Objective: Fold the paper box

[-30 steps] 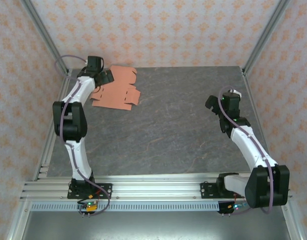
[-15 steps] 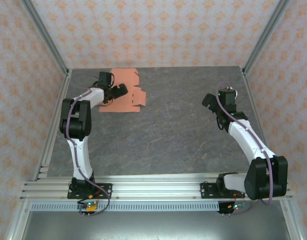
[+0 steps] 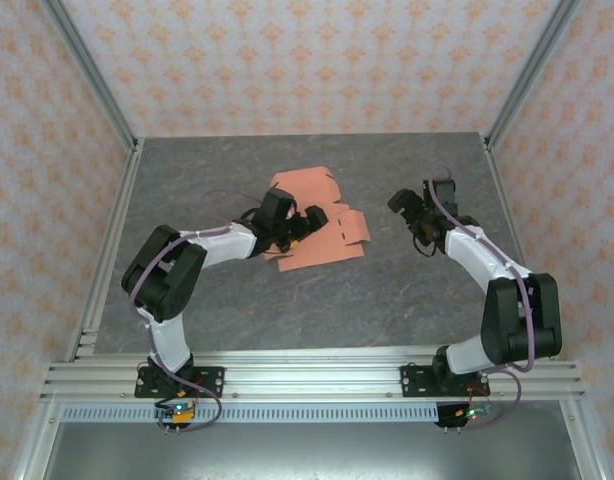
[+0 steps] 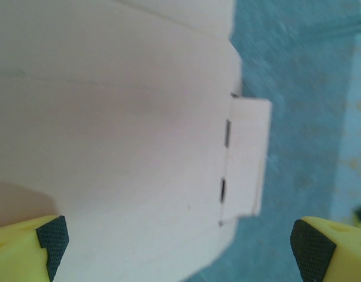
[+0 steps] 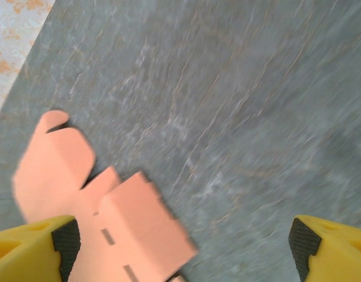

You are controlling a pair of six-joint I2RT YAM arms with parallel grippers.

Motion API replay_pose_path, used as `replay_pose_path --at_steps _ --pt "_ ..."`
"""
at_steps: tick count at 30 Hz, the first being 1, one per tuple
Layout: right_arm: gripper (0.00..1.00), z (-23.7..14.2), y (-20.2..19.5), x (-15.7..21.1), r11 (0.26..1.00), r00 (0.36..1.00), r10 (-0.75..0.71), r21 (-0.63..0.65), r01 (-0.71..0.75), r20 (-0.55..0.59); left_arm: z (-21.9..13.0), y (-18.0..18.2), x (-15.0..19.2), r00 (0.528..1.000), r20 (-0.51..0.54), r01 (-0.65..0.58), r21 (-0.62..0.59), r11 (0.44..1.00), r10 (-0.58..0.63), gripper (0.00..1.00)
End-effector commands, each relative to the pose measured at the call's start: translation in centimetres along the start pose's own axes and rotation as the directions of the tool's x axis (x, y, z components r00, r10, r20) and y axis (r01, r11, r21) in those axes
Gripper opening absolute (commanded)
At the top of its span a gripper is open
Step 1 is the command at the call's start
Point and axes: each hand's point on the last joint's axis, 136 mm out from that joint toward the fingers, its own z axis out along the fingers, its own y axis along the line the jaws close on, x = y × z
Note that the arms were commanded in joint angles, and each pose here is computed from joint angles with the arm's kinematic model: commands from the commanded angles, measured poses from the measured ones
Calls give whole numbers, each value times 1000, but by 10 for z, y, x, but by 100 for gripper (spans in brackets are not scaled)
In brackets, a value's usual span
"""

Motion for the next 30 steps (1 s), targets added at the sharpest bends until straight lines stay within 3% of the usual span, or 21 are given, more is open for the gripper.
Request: replay_pose_path --at_steps 1,4,6,10,12,20,26,30 --pt "92 -5 20 23 945 947 307 -86 -315 -92 -35 -42 -11 998 32 55 52 997 -57 100" --pt "95 -4 9 38 867 868 487 -65 -494 -98 -61 -55 -27 995 93 -33 31 999 30 100" --pt "94 2 16 43 815 828 547 -148 -561 -125 -75 -58 -41 979 152 -134 -17 991 135 100" --pt "86 17 26 49 792 818 554 -205 -575 -154 -83 -37 -71 919 213 -291 -197 936 331 100" --pt "84 23 31 54 787 818 549 -223 -576 -174 -70 -28 -79 908 198 -331 -202 922 369 100" --pt "82 39 31 78 786 809 550 -198 -585 -206 -11 7 -82 895 111 -403 -217 889 433 100" --pt "85 47 14 87 792 797 571 -127 -598 -197 1 10 -63 911 71 -390 -167 906 405 100" --pt "86 56 4 90 798 802 570 -115 -592 -176 3 24 -49 931 37 -348 -208 914 363 100"
